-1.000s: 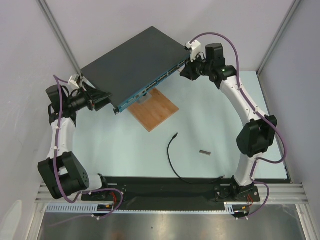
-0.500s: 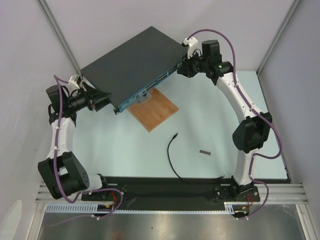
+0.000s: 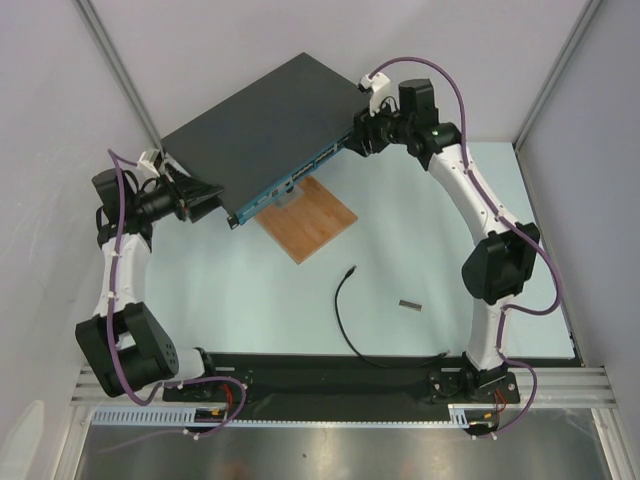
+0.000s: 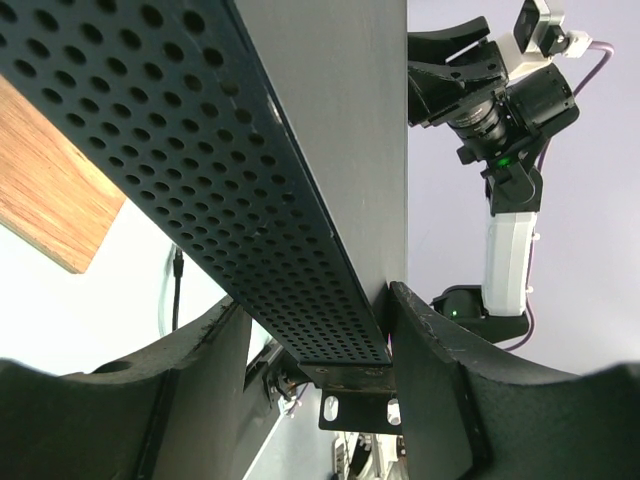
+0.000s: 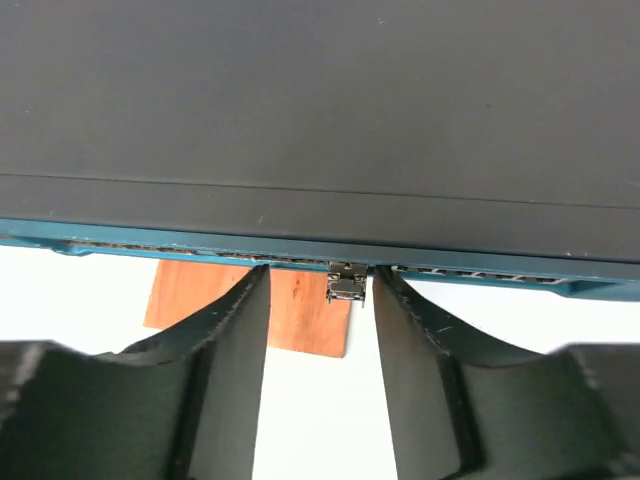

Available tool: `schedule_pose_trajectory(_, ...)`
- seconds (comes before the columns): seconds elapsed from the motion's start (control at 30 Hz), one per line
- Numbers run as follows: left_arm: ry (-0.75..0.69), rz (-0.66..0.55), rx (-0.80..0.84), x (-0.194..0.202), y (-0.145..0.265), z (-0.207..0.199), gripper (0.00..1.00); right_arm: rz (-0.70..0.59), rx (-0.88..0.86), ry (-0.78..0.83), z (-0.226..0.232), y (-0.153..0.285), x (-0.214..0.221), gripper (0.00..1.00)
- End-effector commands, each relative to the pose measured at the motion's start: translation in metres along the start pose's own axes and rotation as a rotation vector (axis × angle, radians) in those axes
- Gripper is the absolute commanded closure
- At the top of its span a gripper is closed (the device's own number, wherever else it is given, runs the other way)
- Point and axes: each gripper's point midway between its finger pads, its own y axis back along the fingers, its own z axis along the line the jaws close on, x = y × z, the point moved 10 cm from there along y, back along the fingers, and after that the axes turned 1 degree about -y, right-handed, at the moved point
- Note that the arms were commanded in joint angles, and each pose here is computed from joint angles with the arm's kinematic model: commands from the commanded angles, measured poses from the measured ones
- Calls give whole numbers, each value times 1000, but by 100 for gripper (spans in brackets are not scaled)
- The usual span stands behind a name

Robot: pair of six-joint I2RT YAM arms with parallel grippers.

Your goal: Insert the plug into the switch port

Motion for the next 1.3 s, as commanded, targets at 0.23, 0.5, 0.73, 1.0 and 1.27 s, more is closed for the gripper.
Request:
schedule_pose_trajectory(0.23, -182, -54, -38, -13, -20, 2, 100, -81, -42, 21, -6, 50, -11, 35)
schedule_pose_trajectory(0.5, -190, -55, -38, -14, -20, 0, 100, -52, -31, 1, -10, 50, 0, 68)
schedule_pose_trajectory(0.73, -185, -55, -40, -14, -20, 2, 100, -67, -21, 2, -11, 37, -4, 79)
schedule_pose_trajectory(1.0, -188, -53, -38, -14, -20, 1, 100, -83, -18, 7, -11, 19, -10, 82)
schedule_pose_trajectory(1.27, -189, -47, -35, -14, -20, 1, 100, -106, -5, 6, -15, 4, -16, 83)
